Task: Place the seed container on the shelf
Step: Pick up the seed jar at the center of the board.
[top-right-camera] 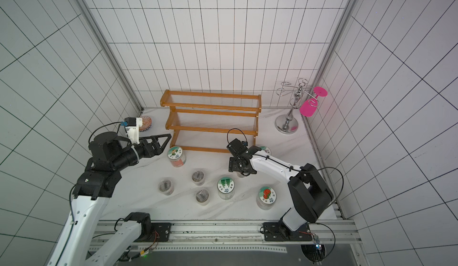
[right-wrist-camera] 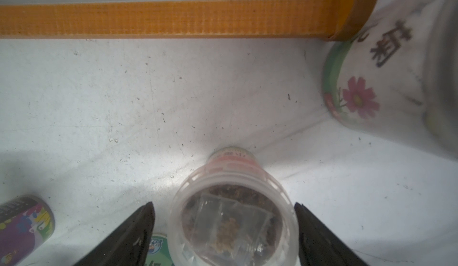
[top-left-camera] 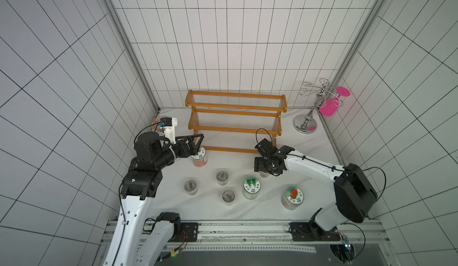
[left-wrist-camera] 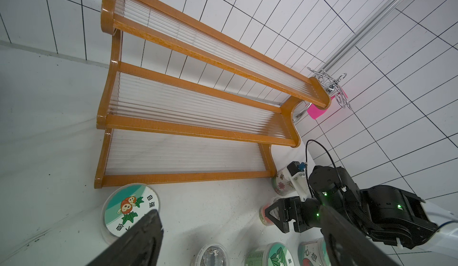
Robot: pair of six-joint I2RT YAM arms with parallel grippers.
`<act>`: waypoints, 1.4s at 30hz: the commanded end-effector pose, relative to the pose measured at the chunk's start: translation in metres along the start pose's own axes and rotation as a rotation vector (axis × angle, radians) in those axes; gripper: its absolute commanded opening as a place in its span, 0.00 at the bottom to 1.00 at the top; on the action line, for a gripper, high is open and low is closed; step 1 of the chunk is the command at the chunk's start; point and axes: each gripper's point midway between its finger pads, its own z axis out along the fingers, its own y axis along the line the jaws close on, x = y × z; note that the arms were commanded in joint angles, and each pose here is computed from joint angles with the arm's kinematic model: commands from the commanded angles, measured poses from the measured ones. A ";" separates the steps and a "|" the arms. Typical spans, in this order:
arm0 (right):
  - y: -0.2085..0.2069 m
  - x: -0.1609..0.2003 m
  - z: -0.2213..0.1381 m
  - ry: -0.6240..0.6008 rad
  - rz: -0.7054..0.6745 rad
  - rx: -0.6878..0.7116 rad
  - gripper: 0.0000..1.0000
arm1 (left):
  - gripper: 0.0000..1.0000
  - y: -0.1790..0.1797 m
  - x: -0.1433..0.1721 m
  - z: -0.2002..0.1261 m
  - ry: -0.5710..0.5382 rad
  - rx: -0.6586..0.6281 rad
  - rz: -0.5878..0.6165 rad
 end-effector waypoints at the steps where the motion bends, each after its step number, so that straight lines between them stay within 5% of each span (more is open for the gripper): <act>1: -0.006 0.011 0.006 0.024 0.001 0.030 0.83 | 0.99 0.000 0.001 0.001 -0.004 0.004 0.008; 13: -0.001 -0.009 -0.050 -0.027 -0.071 0.018 0.57 | 0.99 -0.013 0.006 0.002 0.008 0.037 0.057; 21: 0.007 -0.040 -0.144 -0.108 -0.178 -0.042 0.55 | 0.99 -0.059 0.023 0.011 0.025 0.164 0.217; 31: 0.028 -0.060 -0.237 -0.160 -0.336 -0.155 0.52 | 0.99 -0.136 0.074 0.011 -0.027 0.517 0.449; 42: 0.062 -0.051 -0.271 -0.169 -0.481 -0.239 0.50 | 0.99 -0.156 0.119 0.021 0.048 0.726 0.521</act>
